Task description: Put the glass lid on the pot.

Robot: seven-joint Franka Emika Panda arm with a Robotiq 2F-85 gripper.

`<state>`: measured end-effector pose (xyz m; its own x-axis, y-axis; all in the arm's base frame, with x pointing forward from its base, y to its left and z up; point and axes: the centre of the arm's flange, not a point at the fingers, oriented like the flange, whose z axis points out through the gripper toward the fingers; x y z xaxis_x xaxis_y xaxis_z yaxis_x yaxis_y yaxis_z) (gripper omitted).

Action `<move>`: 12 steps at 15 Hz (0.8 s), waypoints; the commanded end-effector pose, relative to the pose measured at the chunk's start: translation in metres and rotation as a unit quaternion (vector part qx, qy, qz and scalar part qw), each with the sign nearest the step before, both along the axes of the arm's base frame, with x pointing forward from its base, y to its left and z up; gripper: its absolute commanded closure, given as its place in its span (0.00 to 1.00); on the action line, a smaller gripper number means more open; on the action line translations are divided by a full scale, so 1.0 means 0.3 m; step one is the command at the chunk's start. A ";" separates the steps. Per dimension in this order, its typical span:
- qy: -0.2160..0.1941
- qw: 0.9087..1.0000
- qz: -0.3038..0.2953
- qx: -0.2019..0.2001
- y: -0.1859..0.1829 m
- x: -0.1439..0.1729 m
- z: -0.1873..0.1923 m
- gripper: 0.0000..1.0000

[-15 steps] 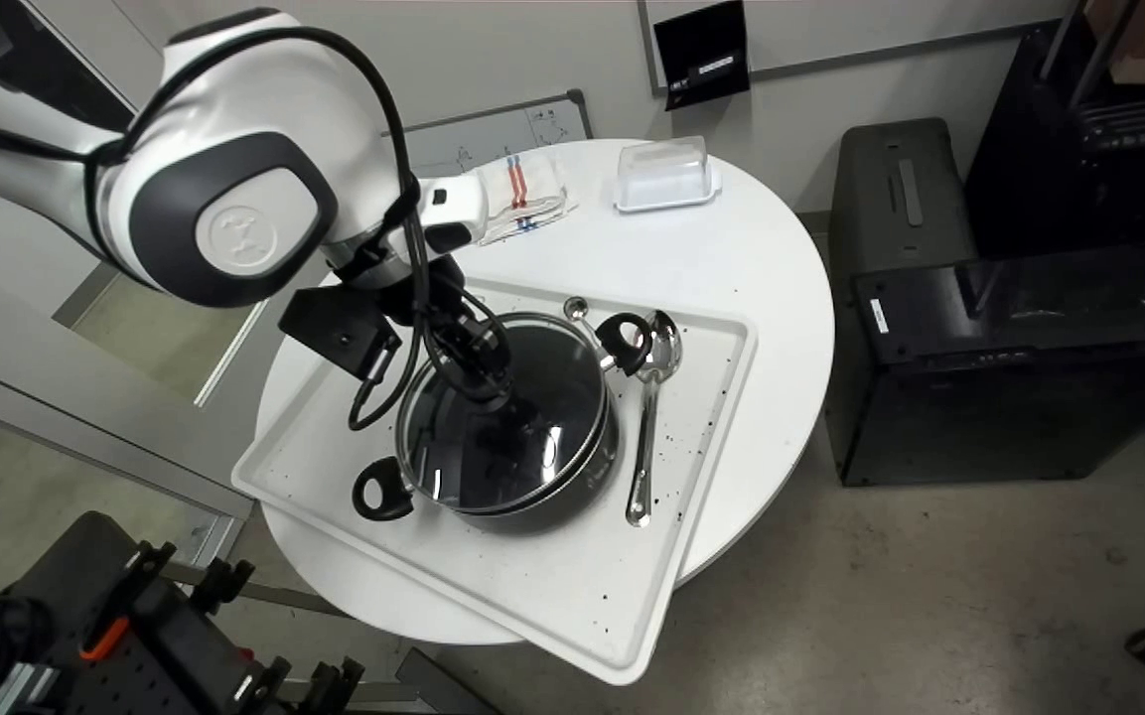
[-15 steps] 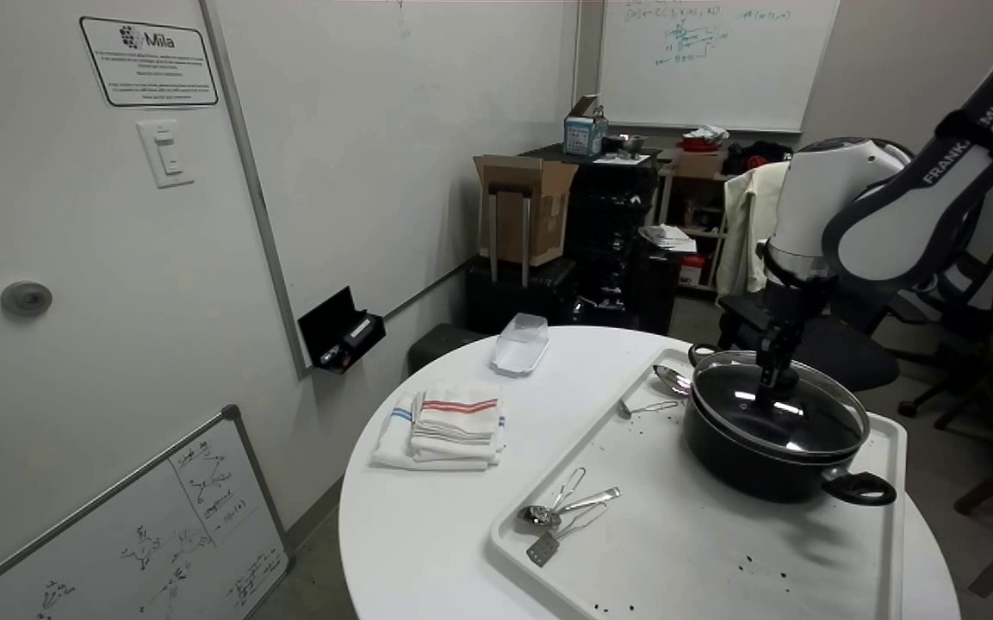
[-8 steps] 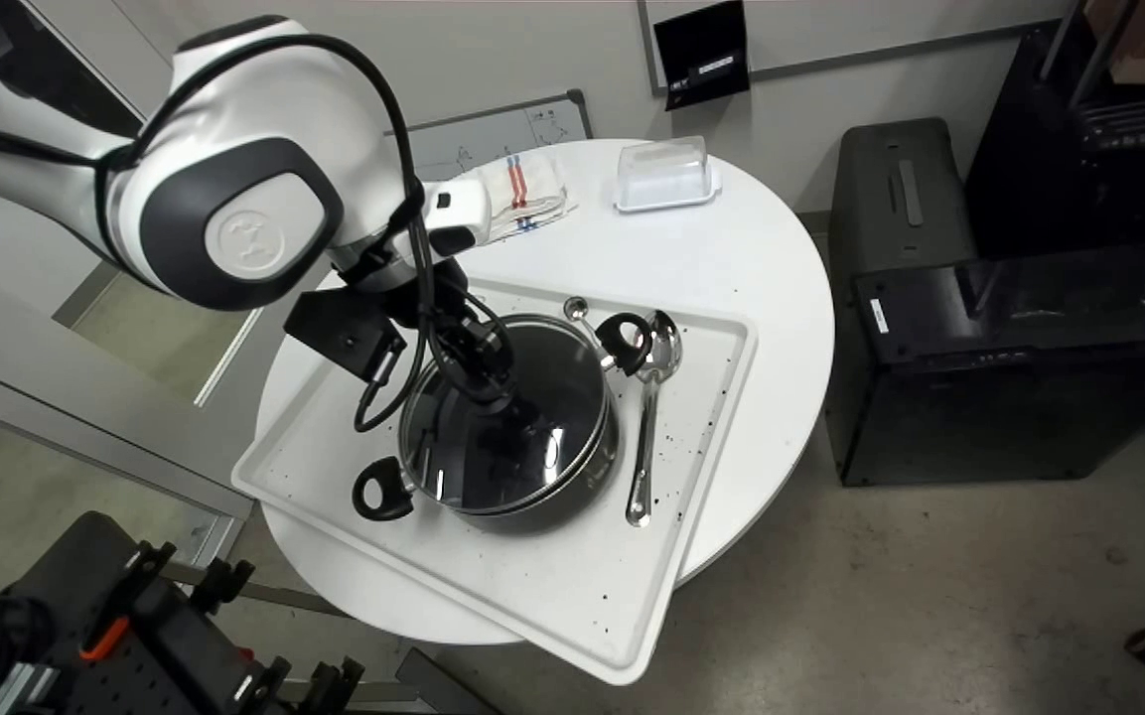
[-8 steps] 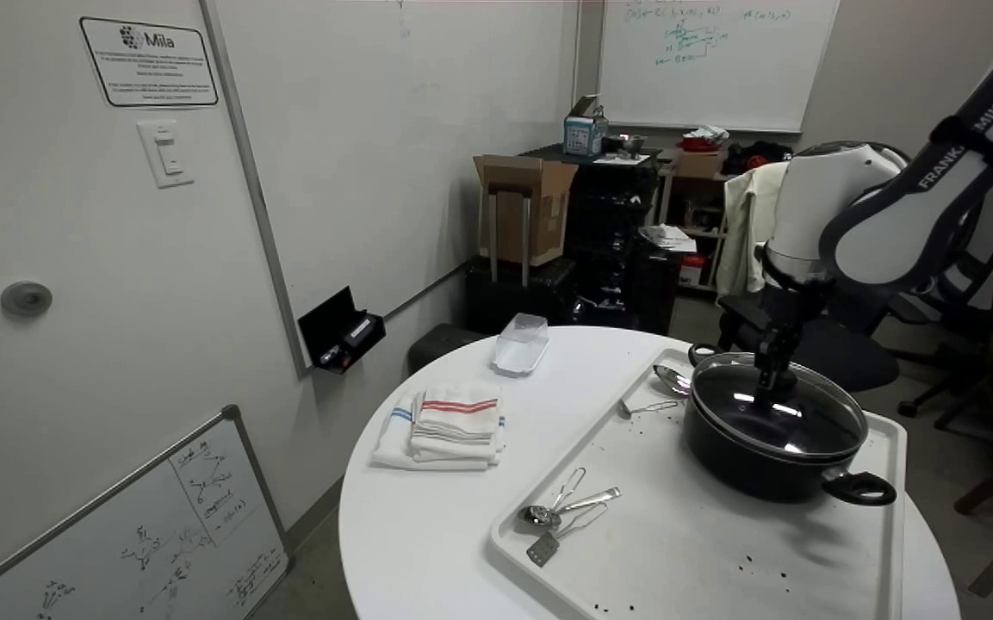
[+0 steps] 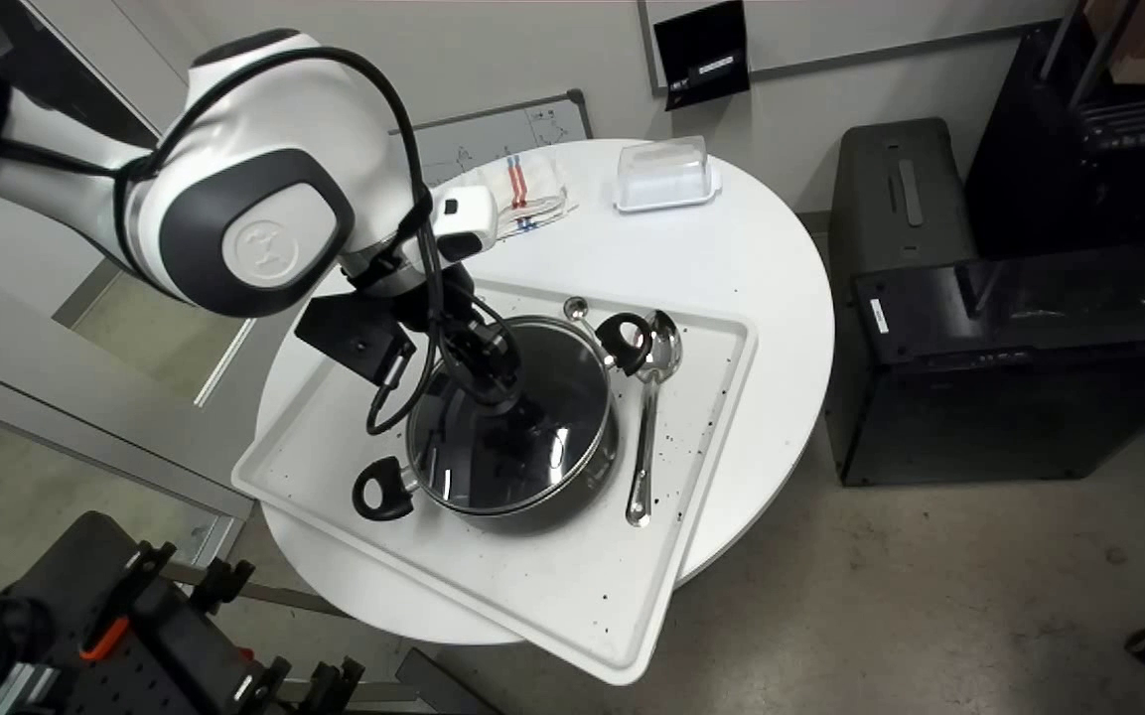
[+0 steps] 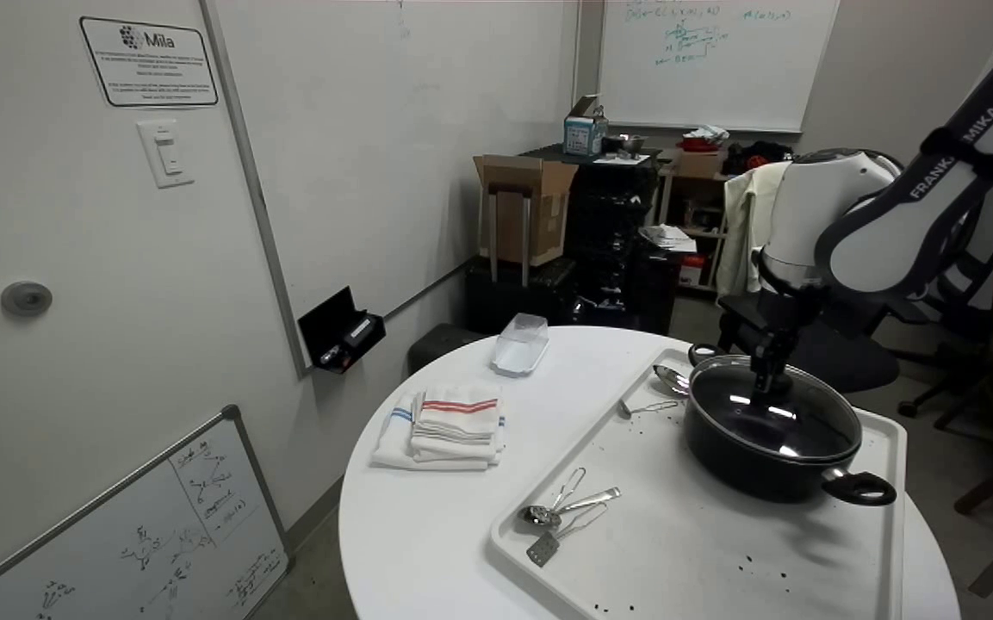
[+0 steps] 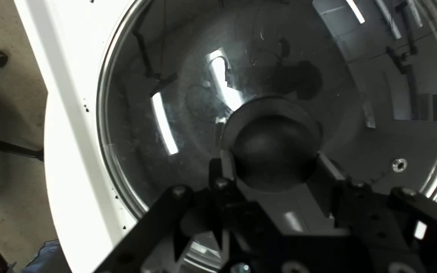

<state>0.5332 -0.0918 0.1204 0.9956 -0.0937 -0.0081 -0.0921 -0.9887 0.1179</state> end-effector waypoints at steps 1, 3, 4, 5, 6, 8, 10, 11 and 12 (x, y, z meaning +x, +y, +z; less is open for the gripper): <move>-0.011 1.000 -0.009 0.002 0.000 0.020 0.010 0.76; -0.009 1.000 -0.009 0.004 0.000 0.016 0.012 0.76; -0.008 1.000 -0.010 0.005 0.001 0.014 0.013 0.76; -0.007 1.000 -0.011 0.006 0.001 0.012 0.015 0.76; -0.007 1.000 -0.011 0.007 0.002 0.011 0.017 0.76; -0.006 1.000 -0.013 0.009 0.003 0.009 0.022 0.76; -0.004 1.000 -0.016 0.011 0.002 0.007 0.026 0.76; -0.003 1.000 -0.018 0.012 0.002 0.007 0.029 0.76; -0.002 1.000 -0.019 0.012 0.001 0.006 0.029 0.76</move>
<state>0.5323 -0.0923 0.1178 0.9935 -0.1135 -0.0129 -0.1114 -0.9877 0.1100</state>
